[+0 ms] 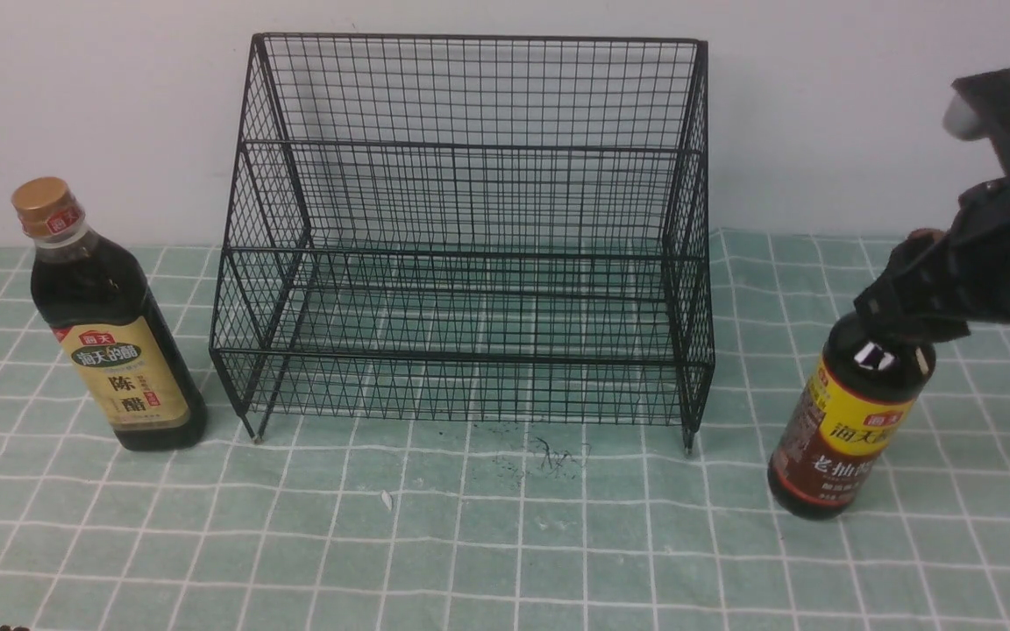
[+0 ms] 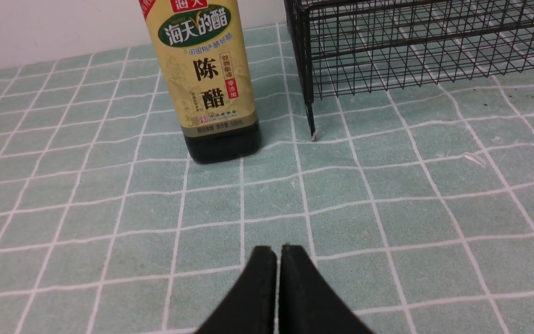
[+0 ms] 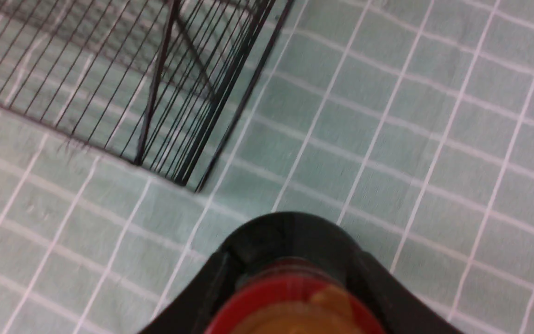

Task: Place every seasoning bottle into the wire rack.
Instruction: Use the right arm to grab the condiment bottle closest to it, then use the right arm to put the condiment bottle back on the shelf

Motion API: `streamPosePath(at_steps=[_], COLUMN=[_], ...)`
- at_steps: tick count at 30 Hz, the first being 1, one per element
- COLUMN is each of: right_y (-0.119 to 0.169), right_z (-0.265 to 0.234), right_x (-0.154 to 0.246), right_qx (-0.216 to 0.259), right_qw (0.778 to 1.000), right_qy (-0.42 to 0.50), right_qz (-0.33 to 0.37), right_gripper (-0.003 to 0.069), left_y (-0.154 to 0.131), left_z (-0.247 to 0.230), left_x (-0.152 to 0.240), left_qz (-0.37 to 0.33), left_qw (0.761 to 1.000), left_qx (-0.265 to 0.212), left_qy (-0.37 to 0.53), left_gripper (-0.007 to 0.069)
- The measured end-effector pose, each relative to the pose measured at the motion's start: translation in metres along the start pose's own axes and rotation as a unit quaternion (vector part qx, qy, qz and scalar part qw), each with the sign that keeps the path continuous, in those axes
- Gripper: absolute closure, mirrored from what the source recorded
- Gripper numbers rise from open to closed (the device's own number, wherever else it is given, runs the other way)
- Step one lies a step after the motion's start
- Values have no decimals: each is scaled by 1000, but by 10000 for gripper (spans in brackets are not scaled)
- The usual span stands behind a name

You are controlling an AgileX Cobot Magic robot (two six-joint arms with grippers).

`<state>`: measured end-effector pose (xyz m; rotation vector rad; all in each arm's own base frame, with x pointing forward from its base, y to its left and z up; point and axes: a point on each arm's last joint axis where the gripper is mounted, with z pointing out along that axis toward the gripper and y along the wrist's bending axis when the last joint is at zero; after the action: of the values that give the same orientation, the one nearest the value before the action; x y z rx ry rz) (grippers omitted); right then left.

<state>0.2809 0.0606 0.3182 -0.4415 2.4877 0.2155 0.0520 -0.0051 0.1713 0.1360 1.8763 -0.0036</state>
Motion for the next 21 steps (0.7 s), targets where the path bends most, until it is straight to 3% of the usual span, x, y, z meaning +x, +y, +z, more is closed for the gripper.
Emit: streamPosePath(at_steps=[11,17,21], right_y=[33,71,81], right_z=[-99,-115,-111], right_x=[-27,-50,-74], right_qx=[-35,-85,-97], right_qw=[996,983,976], right_qy=[-51,-114,-153], right_qz=[-72,-120,-125], right_gripper=[372,372,372], left_y=[0,0,0], left_z=[0,0,0], left_x=[0,0,0], left_qz=[0,0,0], left_qw=[1000,1000,1000], left_qx=[0,0,0], left_qy=[0,0,0], left_gripper=[631,631,631])
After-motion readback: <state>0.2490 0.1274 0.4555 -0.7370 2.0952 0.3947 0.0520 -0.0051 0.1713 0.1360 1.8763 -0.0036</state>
